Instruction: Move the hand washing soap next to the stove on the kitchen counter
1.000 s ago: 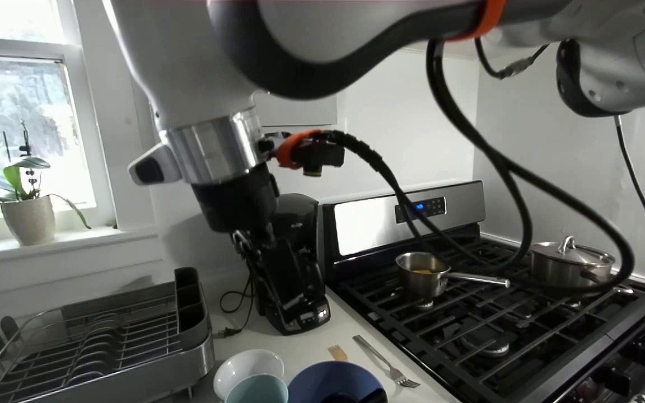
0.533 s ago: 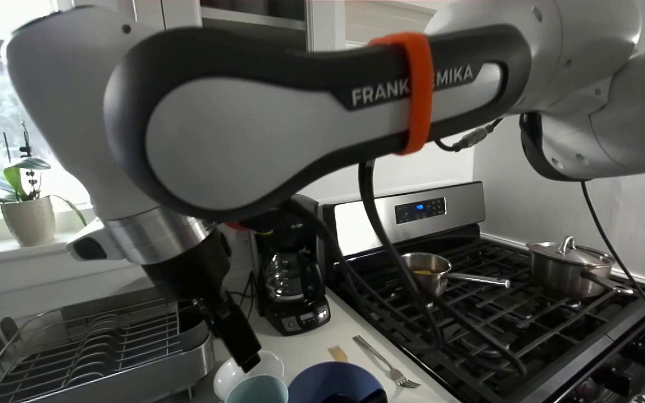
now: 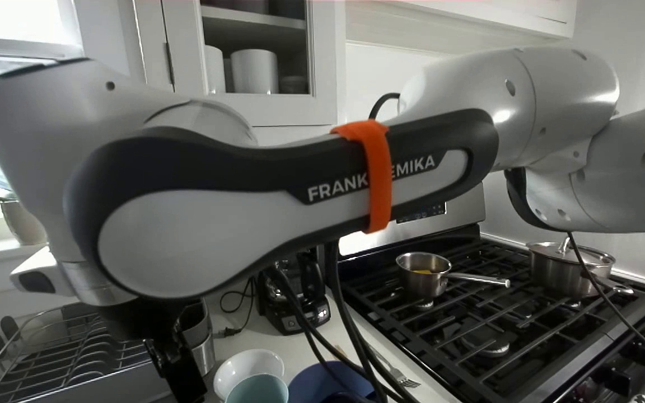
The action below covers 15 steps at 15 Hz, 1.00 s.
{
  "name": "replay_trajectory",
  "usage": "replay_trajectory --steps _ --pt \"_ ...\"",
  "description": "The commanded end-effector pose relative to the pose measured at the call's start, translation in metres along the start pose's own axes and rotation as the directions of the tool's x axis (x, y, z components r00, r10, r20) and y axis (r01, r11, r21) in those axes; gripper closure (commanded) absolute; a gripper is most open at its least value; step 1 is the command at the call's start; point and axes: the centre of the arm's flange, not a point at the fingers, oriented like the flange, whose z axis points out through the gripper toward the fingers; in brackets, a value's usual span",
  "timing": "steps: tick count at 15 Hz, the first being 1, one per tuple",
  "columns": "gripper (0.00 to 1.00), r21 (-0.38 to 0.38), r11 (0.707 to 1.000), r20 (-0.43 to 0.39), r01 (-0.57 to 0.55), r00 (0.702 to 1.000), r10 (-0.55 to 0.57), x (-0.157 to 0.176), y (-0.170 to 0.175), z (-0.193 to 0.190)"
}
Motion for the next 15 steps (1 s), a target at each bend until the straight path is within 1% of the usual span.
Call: replay_trajectory --steps 1,3,4,5,8,9,10,12,14,15 --pt "0.0 0.0 1.0 -0.003 0.001 1.0 -0.001 0.0 0.001 0.001" --pt "0.0 -0.003 1.0 -0.007 0.002 1.0 -0.002 0.0 0.002 -0.001" --pt "0.0 0.015 1.0 0.009 -0.011 1.0 0.011 0.002 0.006 0.014" --pt "0.0 0.038 0.999 0.004 -0.013 1.0 0.013 0.005 0.01 0.03" --pt "0.0 -0.001 1.0 0.02 -0.013 1.0 0.013 0.009 0.019 0.069" --pt "0.0 0.004 1.0 0.019 -0.012 1.0 0.012 0.01 0.02 0.083" --pt "0.0 0.005 1.0 0.01 -0.009 1.0 0.009 0.012 0.022 0.096" --pt "0.0 -0.023 1.0 -0.005 -0.015 1.0 0.015 0.015 0.027 0.119" --pt "0.0 -0.078 0.997 -0.03 -0.027 0.999 0.025 0.021 0.031 0.137" --pt "0.0 -0.082 0.996 -0.045 -0.026 0.999 0.023 0.023 0.031 0.144"
